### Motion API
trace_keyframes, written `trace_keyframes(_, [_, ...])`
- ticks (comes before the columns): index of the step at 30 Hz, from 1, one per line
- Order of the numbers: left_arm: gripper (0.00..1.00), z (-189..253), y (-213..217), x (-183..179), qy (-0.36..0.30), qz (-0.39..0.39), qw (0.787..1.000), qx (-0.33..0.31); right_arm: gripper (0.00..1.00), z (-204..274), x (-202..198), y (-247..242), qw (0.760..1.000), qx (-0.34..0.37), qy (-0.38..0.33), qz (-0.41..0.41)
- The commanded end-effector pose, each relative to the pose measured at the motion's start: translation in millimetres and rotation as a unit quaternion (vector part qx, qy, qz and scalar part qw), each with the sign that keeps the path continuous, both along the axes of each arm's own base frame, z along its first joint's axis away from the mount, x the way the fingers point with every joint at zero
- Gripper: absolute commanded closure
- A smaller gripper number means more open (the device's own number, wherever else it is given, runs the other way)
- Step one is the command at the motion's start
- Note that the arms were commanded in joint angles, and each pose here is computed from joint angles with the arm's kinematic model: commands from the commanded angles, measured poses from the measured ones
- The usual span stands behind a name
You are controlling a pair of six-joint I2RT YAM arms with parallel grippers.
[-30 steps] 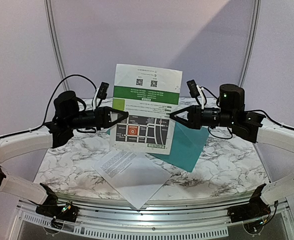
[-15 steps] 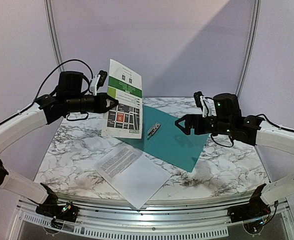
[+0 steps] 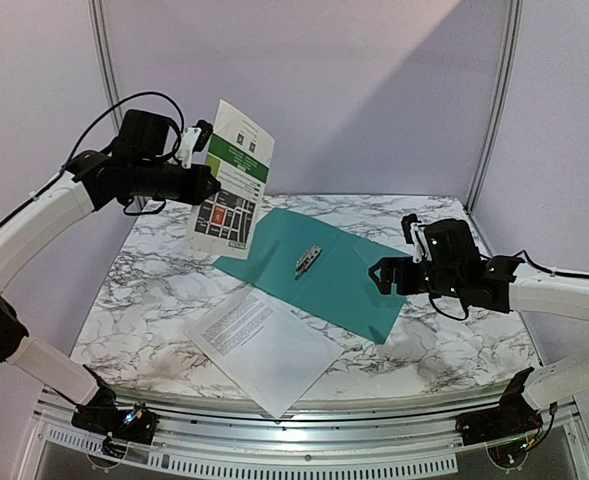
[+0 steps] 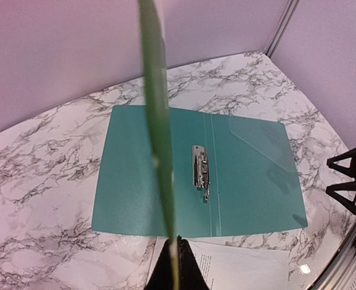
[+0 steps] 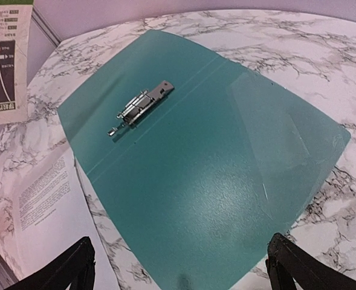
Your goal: Put the files into the folder
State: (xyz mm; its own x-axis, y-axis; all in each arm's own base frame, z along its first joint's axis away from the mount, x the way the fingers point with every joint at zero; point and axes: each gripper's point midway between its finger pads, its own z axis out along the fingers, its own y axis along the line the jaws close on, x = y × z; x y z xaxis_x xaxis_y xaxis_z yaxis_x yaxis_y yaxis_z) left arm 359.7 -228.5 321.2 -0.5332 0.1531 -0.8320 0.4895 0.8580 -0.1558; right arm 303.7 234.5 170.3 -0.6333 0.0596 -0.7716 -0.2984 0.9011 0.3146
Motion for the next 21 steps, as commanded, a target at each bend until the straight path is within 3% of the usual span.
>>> trace_keyframes(1, [1.0, -33, 1, 10, 0.062, -0.011, 0.997, 0.054, 0.01, 8, 0, -4, 1.0, 0.019, -0.02, -0.008])
trace_keyframes(5, [1.0, -46, -8, 28, 0.085, -0.023, 0.993, 0.073, 0.01, -5, -7, 6, 1.0, 0.009, 0.005, 0.029])
trace_keyframes(10, [1.0, -54, -36, 45, 0.124, -0.09, 0.988, 0.026, 0.01, -27, -9, 2, 0.998, -0.019, 0.049, 0.033])
trace_keyframes(15, [1.0, -70, -49, 68, 0.164, -0.11, 0.98, -0.002, 0.01, -49, -14, 1, 0.992, 0.003, 0.113, 0.053])
trace_keyframes(21, [1.0, -100, -58, 84, 0.205, -0.147, 0.968, -0.006, 0.01, -60, -16, -6, 0.989, 0.012, 0.137, 0.058])
